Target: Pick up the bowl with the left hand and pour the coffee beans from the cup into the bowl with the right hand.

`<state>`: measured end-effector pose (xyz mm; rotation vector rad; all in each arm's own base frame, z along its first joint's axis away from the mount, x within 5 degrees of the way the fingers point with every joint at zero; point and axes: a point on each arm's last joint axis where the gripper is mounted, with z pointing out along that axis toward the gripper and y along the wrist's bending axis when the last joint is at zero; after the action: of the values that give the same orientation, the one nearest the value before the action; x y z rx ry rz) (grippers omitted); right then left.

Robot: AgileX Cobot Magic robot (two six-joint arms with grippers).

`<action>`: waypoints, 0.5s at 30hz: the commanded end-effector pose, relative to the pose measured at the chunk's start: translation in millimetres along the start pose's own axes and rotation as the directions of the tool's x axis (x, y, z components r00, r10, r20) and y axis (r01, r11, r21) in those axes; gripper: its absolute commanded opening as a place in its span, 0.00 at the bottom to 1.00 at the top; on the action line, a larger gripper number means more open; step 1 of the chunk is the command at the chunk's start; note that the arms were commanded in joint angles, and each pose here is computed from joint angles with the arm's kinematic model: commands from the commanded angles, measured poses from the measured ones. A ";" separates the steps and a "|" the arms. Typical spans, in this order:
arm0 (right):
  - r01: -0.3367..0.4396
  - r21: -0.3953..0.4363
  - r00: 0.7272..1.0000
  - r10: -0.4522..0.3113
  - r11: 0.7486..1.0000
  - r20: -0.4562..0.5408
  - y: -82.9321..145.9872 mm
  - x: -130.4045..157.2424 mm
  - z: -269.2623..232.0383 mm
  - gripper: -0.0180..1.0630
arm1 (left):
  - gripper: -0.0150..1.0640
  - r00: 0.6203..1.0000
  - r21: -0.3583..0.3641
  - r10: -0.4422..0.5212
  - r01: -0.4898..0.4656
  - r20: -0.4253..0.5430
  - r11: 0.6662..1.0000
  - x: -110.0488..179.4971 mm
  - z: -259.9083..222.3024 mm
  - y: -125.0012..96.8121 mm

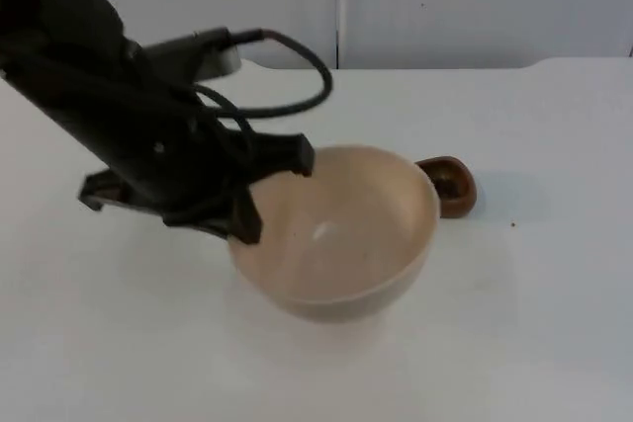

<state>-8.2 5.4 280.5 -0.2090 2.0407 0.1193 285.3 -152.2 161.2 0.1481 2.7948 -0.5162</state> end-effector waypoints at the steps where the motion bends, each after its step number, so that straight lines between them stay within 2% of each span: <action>1: 0.003 0.006 1.000 -0.003 1.000 0.002 -0.1 0.6 0.3 0.99 | 0.01 1.000 -0.047 -0.009 0.009 0.014 0.999 -3.1 -14.5 6.9; 5: 0.003 0.006 1.000 -0.003 1.000 0.002 -0.1 0.6 0.3 0.99 | 0.01 0.998 -0.185 -0.024 0.033 0.050 0.982 -5.5 -45.9 25.0; 8: 0.003 0.006 1.000 -0.003 1.000 0.002 -0.1 0.6 0.3 0.99 | 0.01 0.997 -0.219 0.018 0.000 0.080 0.976 -6.3 -60.2 26.1; 15: 0.003 0.006 1.000 -0.003 1.000 0.002 -0.1 0.6 0.3 0.99 | 0.01 0.987 -0.206 0.050 -0.017 0.155 0.978 -5.7 -87.5 19.9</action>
<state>-8.2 5.4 280.5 -0.2090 2.0407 0.1193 272.5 -104.1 225.1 0.1135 2.6925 -0.2164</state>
